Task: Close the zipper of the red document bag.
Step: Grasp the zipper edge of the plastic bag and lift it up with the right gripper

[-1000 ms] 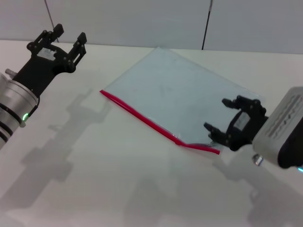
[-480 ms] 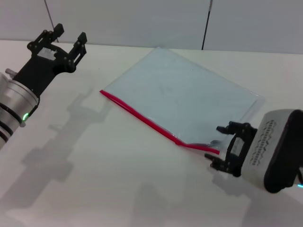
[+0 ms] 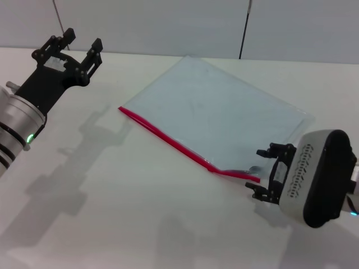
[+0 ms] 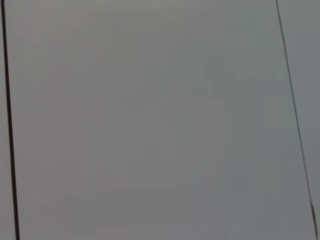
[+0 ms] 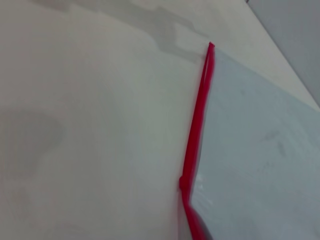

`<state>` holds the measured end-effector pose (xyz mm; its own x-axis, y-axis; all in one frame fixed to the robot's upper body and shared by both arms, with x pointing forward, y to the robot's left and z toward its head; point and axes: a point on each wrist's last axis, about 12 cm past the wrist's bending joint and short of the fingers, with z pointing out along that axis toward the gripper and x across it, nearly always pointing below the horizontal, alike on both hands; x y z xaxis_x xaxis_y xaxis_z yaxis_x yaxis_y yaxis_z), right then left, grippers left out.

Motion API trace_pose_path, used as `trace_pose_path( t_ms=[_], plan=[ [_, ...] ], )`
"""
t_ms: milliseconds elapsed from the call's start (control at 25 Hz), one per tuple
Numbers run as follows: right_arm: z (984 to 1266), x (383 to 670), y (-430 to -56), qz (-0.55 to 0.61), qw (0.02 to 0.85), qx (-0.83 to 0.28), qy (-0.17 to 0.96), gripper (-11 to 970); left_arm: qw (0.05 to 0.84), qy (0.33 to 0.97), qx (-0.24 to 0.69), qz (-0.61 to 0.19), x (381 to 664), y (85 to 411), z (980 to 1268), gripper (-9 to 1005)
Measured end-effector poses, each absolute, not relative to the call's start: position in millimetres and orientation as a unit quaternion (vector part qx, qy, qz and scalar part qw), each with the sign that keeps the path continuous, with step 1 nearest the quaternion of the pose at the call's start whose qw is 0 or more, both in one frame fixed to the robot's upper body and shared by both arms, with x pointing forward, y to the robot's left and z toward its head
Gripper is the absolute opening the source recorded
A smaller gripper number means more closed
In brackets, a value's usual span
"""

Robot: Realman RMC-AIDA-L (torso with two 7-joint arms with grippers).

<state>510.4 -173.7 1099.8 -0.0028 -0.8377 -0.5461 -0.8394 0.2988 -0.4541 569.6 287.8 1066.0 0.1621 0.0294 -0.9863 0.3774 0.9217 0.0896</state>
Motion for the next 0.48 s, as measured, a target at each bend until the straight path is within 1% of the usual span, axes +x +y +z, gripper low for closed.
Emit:
trace_pose_path(
  t_ms=[480],
  plan=[
    [1095.3,517.6,-169.5,-0.002,0.375,-0.602,0.705,701,0.746,0.636,0.16,-0.117,570.1,287.6,1066.4,613]
  ],
)
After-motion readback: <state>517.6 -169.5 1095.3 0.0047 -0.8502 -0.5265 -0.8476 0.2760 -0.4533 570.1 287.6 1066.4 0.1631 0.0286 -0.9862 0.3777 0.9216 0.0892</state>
